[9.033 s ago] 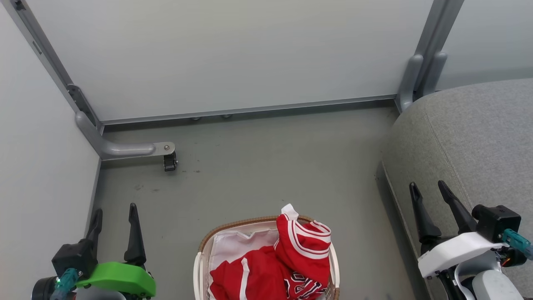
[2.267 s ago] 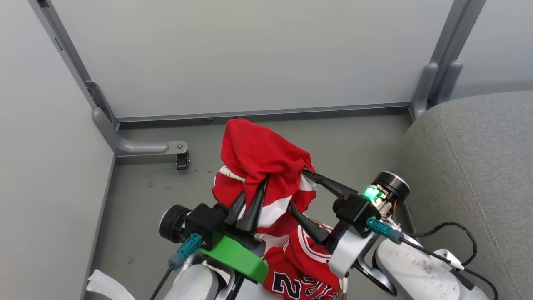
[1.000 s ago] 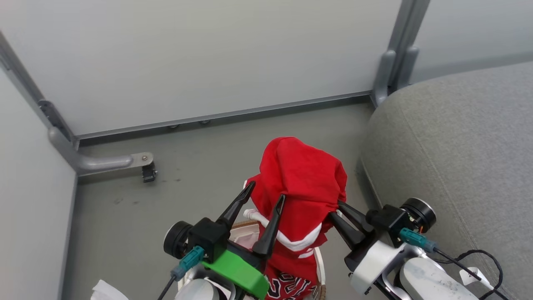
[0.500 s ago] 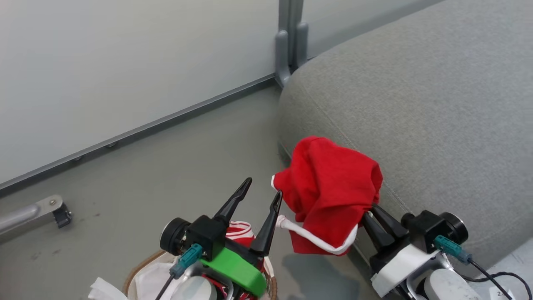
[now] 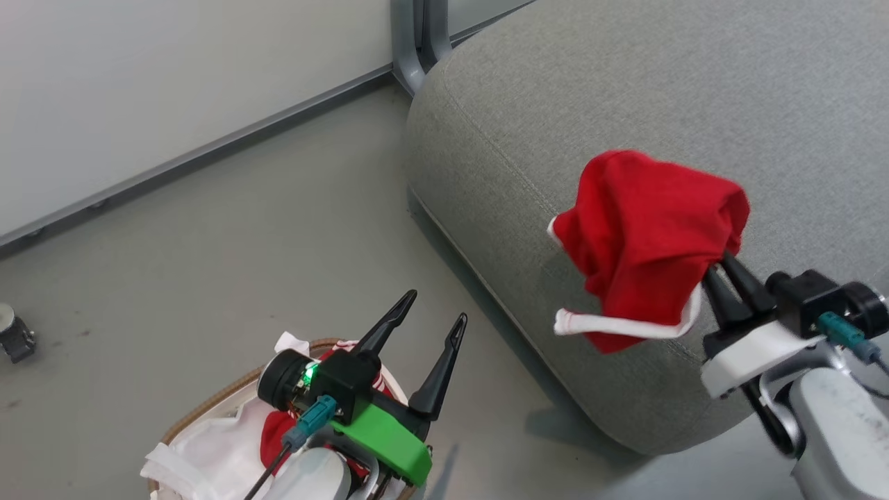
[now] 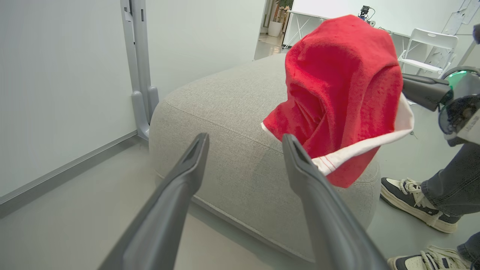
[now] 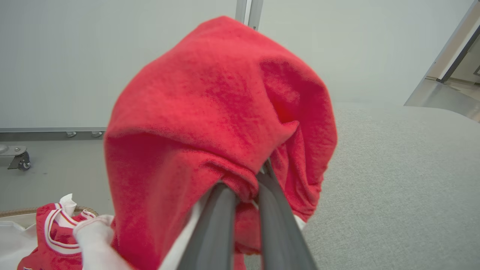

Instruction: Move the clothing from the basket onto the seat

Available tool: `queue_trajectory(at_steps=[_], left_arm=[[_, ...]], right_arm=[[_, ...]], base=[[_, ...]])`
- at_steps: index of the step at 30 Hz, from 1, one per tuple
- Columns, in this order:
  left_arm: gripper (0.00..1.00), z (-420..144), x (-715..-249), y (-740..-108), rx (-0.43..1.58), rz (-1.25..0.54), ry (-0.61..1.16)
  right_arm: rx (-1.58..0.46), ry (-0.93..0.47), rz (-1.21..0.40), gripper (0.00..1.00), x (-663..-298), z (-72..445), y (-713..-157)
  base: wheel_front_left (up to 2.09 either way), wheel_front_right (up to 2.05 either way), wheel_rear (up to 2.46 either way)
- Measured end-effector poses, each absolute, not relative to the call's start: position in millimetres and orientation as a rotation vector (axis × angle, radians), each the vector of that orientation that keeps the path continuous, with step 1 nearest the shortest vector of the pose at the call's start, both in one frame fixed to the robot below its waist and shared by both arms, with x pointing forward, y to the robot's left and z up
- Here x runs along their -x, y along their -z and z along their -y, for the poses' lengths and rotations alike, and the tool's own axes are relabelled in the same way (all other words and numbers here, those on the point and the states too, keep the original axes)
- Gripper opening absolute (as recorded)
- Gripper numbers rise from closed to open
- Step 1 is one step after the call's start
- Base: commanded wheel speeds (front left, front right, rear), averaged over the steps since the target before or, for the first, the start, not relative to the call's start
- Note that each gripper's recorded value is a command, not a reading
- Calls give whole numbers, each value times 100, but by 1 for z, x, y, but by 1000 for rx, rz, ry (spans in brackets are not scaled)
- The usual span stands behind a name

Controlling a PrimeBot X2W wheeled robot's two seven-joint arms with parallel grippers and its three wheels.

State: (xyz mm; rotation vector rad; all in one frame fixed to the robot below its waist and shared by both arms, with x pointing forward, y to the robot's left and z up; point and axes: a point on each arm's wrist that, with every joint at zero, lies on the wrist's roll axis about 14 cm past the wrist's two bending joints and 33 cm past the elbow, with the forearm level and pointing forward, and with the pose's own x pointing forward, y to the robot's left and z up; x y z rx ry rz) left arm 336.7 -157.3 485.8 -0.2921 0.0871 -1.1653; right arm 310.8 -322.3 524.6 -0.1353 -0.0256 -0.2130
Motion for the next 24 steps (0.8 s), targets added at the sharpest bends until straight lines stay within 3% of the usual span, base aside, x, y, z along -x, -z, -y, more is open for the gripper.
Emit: queue_trajectory(at_steps=[14,24], left_arm=[[100,142,-381,-434,262,-141,1159],[100,137,-411,-396,275,-177,1150]], right_arm=[[369,297,-57,0,-403,410,-543],[399,400,-116,0,-468,460,-530]], base=[[0,0,0],[0,0,0]])
